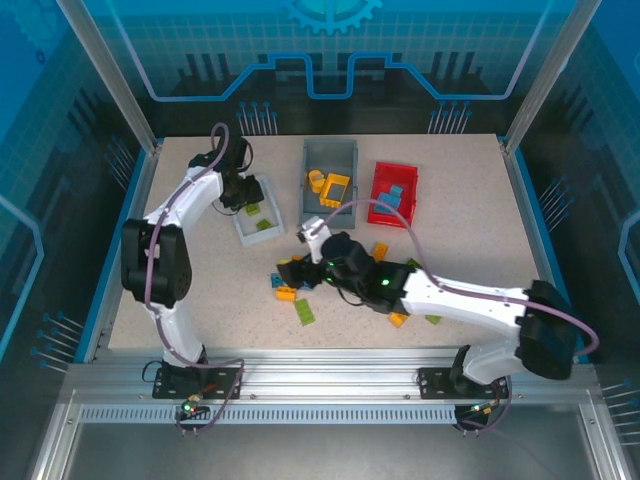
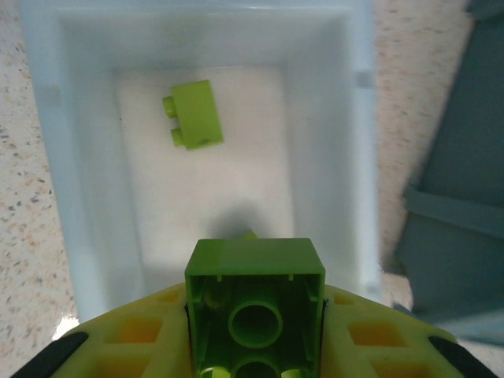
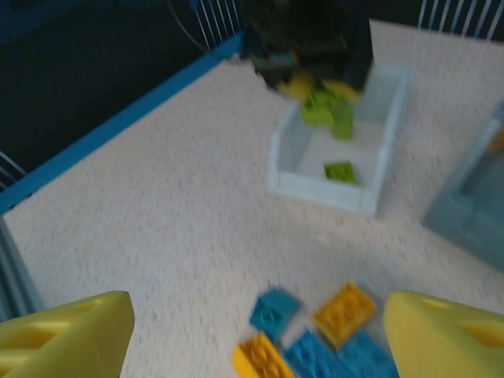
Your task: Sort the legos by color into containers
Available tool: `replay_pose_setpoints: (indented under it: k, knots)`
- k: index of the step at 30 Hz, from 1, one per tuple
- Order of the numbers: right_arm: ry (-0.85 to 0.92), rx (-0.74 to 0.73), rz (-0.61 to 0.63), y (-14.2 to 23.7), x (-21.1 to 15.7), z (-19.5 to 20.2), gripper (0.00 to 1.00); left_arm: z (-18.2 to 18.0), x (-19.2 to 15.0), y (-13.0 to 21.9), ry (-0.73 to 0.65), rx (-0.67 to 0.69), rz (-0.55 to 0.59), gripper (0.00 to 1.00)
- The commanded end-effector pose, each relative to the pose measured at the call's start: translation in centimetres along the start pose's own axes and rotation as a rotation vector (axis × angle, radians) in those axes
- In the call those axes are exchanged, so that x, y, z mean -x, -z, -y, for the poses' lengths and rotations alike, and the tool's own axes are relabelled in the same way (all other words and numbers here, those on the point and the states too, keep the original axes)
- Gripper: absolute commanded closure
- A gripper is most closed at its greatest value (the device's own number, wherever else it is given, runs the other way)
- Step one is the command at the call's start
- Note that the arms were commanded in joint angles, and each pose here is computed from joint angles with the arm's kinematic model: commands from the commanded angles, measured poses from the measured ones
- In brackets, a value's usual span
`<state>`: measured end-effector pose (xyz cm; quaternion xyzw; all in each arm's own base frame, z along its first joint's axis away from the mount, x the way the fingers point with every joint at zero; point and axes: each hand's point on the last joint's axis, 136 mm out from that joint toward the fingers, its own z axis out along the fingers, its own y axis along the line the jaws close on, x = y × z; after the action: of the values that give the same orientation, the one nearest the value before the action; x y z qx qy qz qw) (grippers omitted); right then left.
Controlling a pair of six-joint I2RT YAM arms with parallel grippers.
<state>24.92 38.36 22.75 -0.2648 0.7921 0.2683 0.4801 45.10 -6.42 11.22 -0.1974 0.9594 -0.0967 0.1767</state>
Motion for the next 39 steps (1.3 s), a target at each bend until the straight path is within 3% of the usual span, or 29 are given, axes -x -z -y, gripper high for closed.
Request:
replay_pose_setpoints:
  k: [1,6,9,12,17,22,27,31,39]
  knots:
    - [0.061,-0.063,0.164,-1.6,4.4,-1.2,0.16,1.1,1.1,-0.6,0.079,-0.070,-0.026,0.84]
    - [0.057,-0.085,0.193,-4.6,4.5,-1.5,0.14,0.7,1.3,-3.6,0.120,-0.066,-0.075,0.81]
    - [0.038,-0.092,0.177,-5.2,3.9,-1.4,0.14,0.6,1.3,-4.4,0.128,-0.074,-0.088,0.70]
    - [0.024,-0.100,0.153,-5.1,3.0,-0.8,0.13,0.7,1.3,-3.9,0.125,-0.080,-0.086,0.53]
    - [0.020,-0.101,0.114,-4.0,2.3,0.9,0.13,1.3,1.7,-1.2,0.116,-0.106,-0.050,0.44]
    - [0.115,-0.067,-0.039,-3.0,-0.2,2.9,0.15,1.9,2.0,1.4,0.112,-0.134,-0.021,0.45]
    - [0.273,0.027,-0.370,-1.9,-7.2,5.6,0.20,3.0,1.2,5.8,0.111,-0.215,0.042,0.45]
    - [0.313,0.065,-0.548,-1.2,-11.1,7.9,0.20,4.7,-2.5,8.9,0.047,-0.295,0.044,0.44]
    - [0.408,0.104,-0.792,-3.0,-15.2,9.6,0.22,4.7,-14.7,14.1,-0.056,-0.425,-0.005,0.42]
